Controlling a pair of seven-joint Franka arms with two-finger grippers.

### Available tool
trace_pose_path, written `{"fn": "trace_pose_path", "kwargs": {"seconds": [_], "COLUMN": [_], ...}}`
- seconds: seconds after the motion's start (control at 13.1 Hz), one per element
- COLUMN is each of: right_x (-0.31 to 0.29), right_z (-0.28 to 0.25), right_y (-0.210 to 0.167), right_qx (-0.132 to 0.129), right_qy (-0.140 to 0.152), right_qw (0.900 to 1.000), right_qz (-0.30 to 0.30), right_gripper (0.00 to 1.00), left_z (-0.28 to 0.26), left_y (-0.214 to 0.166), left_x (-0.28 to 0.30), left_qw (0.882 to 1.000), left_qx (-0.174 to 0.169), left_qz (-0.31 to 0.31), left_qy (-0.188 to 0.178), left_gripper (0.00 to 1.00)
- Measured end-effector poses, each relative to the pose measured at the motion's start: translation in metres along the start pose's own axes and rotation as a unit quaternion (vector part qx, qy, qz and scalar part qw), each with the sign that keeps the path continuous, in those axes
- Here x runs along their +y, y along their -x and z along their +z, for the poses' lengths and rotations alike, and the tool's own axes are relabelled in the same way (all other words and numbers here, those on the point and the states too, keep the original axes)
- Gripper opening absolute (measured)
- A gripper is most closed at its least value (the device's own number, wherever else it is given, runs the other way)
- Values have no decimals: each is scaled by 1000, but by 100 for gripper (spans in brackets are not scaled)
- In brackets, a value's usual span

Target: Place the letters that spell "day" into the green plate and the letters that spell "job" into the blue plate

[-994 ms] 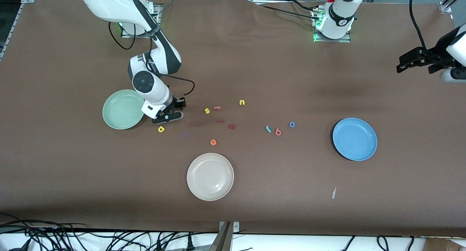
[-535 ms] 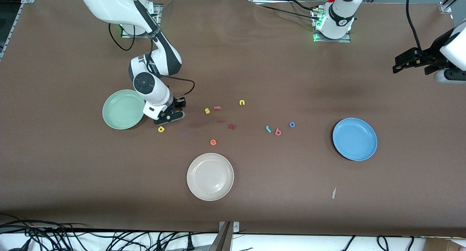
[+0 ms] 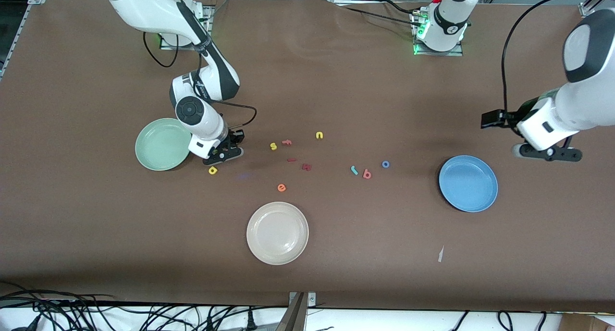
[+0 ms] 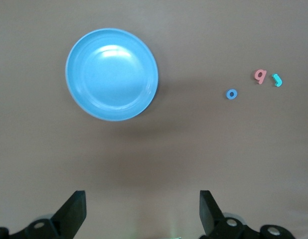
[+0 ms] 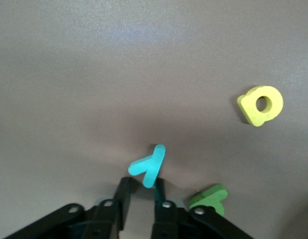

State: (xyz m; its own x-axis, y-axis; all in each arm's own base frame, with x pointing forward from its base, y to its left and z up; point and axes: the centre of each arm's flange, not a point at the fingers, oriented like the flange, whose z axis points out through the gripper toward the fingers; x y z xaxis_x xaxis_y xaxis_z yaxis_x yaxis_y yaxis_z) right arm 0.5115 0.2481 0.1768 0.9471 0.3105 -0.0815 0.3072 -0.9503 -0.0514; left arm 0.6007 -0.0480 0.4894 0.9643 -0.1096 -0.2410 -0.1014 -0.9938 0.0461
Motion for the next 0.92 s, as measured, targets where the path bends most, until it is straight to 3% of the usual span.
{"fn": "trace_pose_path", "kwargs": {"seconds": [0.31, 0.54, 0.92], "right_x": [0, -1, -2], "right_z": [0, 0, 0], "right_y": [0, -1, -1], "right_qx": [0, 1, 1], "right_qy": [0, 0, -1], "right_qw": [1000, 1000, 1000], "right_qz": [0, -1, -2], "right_gripper": [19, 19, 16], "left_z": [48, 111, 193], "left_y": [-38, -54, -64], "left_x": [61, 98, 144], "left_qw": [998, 996, 994], "left_qx": [46, 81, 99], "left_qz": [42, 39, 48], "left_qy": [-7, 21, 17], "left_gripper": [99, 99, 99]}}
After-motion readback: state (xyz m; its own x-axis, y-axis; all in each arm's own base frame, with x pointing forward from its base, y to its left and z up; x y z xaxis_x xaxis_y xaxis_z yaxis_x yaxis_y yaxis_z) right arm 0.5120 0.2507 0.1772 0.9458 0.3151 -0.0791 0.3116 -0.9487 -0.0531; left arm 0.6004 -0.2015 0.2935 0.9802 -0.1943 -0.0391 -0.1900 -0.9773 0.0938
